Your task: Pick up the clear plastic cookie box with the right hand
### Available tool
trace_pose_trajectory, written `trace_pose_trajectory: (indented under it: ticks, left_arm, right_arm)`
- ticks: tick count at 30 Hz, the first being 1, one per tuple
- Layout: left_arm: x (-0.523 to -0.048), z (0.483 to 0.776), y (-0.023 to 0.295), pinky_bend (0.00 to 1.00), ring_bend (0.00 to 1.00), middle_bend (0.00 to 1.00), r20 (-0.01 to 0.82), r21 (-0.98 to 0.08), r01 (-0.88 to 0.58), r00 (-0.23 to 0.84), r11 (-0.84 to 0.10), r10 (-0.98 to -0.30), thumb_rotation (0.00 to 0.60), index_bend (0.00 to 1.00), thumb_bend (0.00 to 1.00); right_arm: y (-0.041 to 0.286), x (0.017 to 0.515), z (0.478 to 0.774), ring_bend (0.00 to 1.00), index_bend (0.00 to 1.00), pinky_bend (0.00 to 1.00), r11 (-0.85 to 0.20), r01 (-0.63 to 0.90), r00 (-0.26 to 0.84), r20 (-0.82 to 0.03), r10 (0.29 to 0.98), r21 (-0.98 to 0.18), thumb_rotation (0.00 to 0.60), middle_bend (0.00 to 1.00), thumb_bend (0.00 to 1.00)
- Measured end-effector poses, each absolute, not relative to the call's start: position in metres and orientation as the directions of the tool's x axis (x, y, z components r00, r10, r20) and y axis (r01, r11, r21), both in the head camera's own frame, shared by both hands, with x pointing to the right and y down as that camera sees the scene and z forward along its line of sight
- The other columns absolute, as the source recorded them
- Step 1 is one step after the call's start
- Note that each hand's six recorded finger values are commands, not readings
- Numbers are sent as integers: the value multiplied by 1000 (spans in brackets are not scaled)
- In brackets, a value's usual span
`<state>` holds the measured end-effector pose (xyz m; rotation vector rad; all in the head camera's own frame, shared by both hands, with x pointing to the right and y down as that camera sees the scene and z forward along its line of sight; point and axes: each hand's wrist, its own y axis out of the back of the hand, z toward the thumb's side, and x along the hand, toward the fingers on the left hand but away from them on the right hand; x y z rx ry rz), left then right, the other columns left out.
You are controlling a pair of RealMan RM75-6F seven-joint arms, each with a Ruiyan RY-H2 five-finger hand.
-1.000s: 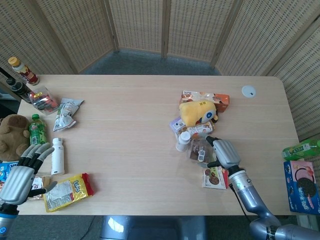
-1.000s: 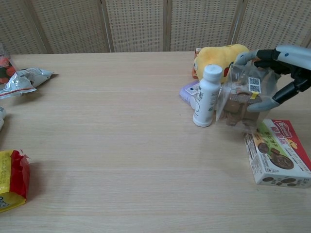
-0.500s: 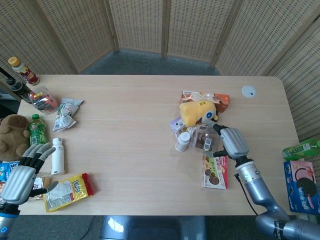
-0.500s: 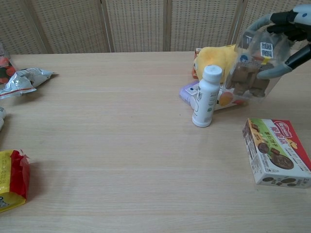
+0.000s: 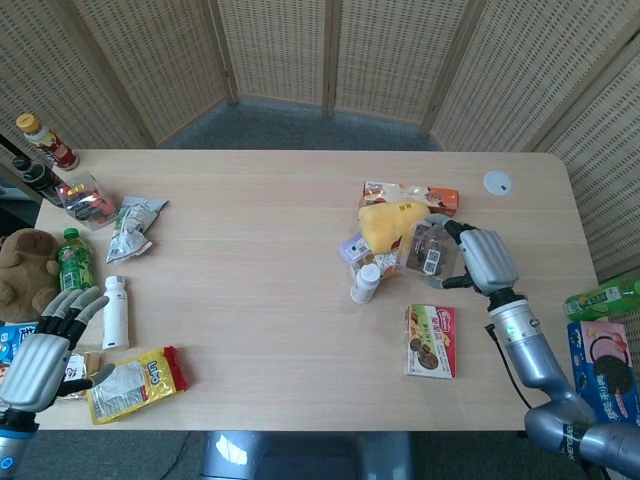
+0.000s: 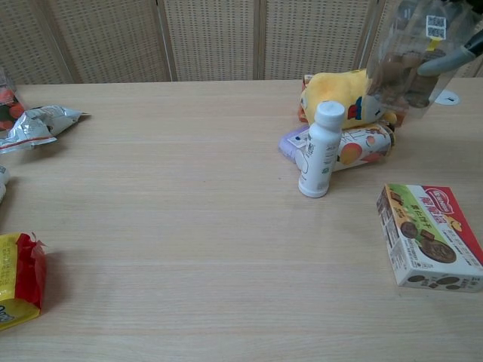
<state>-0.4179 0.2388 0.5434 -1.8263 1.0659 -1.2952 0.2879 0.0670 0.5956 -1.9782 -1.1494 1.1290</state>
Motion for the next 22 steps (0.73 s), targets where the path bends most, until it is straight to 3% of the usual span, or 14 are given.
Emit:
trace_pose_trajectory:
  ticks: [22]
  left_arm:
    - [-419, 548, 241, 0, 0, 71, 429, -849, -258, 172, -461, -887, 600, 120, 221]
  right_arm:
    - [46, 308, 571, 522, 225, 489, -387, 382, 217, -325, 920, -839, 600, 625, 69]
